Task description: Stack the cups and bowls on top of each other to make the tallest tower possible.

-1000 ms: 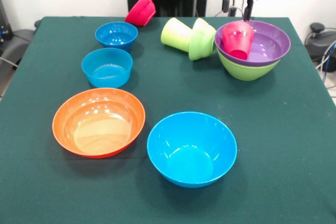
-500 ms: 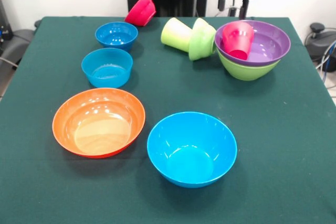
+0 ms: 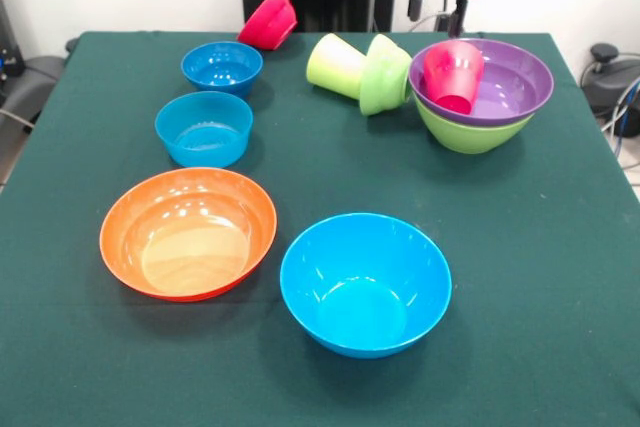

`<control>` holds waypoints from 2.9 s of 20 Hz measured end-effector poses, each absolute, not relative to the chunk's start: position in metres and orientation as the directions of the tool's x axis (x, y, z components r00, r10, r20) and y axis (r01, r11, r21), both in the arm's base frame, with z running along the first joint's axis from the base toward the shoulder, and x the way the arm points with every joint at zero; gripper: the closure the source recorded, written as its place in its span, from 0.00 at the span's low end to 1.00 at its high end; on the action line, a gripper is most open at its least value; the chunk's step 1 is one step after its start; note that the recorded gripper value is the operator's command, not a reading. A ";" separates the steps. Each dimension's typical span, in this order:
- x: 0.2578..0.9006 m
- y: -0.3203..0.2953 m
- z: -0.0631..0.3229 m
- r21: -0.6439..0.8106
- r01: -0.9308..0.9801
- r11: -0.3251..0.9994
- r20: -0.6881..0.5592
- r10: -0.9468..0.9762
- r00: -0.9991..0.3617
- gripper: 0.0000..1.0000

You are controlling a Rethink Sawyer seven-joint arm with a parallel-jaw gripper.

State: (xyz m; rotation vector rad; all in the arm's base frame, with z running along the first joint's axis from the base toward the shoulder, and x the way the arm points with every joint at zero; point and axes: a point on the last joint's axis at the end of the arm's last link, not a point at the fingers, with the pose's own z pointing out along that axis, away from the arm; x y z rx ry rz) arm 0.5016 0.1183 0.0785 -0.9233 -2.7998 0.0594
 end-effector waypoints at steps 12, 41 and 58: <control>0.484 0.125 0.062 -0.171 0.551 0.817 0.267 0.576 -0.772 0.00; 0.481 0.119 0.047 -0.190 0.504 0.843 0.296 0.538 -0.789 0.00; 0.512 0.133 0.042 -0.035 0.531 0.847 0.187 0.528 -0.829 0.00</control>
